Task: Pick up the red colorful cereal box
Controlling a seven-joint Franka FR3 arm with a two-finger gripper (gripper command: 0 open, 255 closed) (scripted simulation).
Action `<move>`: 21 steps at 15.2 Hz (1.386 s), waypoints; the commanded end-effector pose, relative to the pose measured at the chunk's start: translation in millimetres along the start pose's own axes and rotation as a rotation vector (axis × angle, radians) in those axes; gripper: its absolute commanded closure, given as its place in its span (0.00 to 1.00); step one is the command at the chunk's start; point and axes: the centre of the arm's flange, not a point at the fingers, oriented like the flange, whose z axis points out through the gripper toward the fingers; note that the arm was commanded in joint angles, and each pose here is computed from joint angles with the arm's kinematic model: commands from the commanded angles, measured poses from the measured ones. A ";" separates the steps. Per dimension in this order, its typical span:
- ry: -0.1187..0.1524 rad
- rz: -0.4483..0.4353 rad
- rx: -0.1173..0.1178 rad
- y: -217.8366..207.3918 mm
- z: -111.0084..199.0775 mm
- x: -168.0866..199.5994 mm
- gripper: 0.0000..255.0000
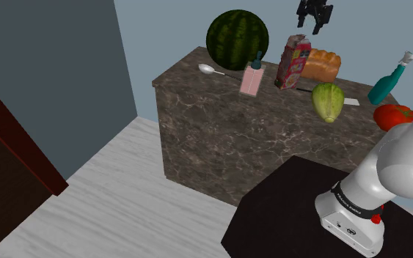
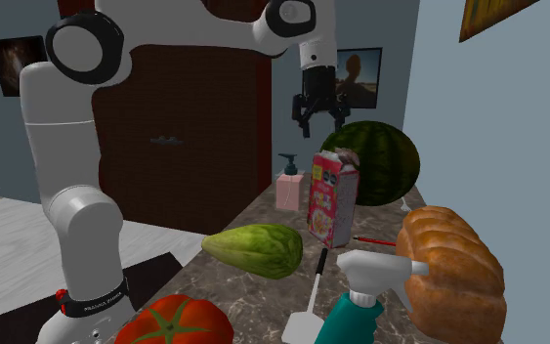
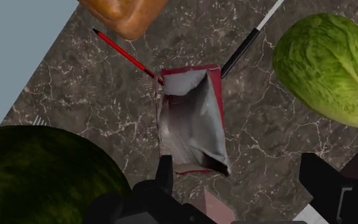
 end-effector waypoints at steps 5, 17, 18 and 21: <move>-0.012 -0.100 -0.008 27.7 11.8 3.5 0.00; -0.012 -0.100 -0.008 26.7 35.8 7.0 1.00; -0.012 -0.100 -0.008 26.7 35.7 7.0 1.00; -0.012 -0.100 -0.008 27.1 35.6 7.4 1.00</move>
